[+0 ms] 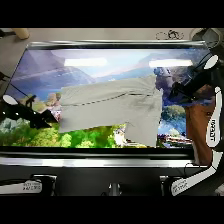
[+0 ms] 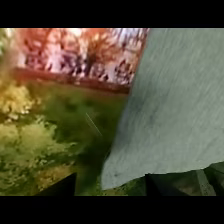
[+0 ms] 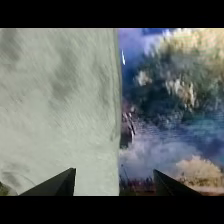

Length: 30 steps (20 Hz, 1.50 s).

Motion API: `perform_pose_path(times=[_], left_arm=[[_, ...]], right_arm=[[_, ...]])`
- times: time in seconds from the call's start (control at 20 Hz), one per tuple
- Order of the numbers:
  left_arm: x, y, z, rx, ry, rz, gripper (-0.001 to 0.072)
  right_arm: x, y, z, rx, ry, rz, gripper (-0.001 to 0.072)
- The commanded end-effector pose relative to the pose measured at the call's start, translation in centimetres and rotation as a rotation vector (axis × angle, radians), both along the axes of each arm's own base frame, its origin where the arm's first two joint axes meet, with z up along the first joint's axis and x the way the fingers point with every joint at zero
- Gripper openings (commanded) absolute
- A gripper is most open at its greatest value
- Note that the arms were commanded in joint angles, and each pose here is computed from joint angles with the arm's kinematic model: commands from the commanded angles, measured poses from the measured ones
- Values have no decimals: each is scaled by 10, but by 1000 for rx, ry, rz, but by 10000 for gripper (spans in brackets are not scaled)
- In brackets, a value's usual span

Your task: Fold the shirts.

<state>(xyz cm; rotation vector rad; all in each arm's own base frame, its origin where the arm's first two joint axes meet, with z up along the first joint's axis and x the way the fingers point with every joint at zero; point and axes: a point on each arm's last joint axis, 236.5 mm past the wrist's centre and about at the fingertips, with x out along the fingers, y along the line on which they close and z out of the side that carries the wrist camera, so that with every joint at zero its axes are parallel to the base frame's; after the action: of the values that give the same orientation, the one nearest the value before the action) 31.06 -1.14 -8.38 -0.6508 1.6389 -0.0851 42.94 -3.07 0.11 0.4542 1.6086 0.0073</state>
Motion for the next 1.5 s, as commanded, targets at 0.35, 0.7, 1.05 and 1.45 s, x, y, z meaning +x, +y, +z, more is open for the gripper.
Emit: perform_pose_path(times=[0.35, 0.7, 1.05, 1.45], left_arm=[[-2, -40, -30, -45, -57, 47, 64], [5, -39, -9, -35, -125, 35, 27], [12, -41, 18, -40, -190, 19, 26], [69, -12, 486, 280, -1396, -24, 25]], right_arm=[[-27, -7, -30, -9, 83, 17, 485], [-35, 41, -108, 117, 45, 27, 474], [-8, 73, -129, 87, -44, 68, 27], [8, 44, 386, -288, -1308, 159, 26]])
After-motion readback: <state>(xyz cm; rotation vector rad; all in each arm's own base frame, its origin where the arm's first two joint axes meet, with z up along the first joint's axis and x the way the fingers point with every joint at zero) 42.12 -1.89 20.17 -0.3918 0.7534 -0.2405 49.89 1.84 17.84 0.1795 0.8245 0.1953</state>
